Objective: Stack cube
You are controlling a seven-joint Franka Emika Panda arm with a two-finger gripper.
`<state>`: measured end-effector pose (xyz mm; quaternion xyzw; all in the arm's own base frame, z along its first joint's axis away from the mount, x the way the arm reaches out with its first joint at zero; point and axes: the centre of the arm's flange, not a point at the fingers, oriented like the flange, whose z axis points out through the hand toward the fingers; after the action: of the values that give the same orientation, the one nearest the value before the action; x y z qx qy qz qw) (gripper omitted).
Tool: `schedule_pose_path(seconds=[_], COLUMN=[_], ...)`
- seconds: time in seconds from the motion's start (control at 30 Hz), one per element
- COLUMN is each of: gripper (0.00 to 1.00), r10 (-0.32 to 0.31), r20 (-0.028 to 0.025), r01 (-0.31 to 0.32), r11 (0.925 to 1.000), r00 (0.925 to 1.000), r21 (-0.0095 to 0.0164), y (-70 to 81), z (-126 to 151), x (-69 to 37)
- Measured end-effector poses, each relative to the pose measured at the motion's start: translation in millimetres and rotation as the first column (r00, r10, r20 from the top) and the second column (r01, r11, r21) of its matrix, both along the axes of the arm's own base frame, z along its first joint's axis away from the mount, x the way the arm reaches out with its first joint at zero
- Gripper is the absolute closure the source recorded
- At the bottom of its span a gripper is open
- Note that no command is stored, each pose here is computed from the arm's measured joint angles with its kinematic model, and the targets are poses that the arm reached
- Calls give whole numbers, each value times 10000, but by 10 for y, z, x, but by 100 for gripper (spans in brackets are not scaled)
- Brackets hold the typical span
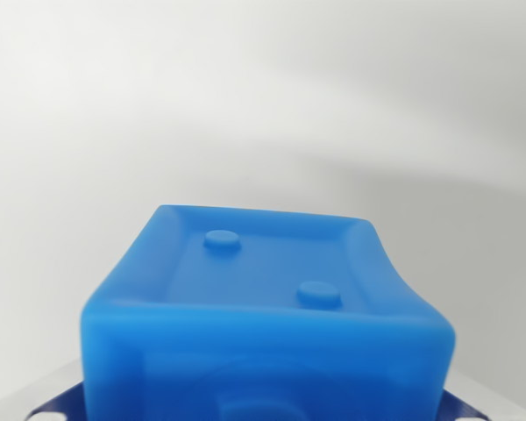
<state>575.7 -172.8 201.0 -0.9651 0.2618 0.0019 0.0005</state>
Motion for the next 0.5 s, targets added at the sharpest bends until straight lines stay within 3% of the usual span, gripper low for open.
schedule_pose_path(seconds=[0.5], gripper=[100], r10=[-540], r20=[-3], r01=[540], r11=[9985], r00=[9985], r21=[1], y=[299], z=[51], x=[8])
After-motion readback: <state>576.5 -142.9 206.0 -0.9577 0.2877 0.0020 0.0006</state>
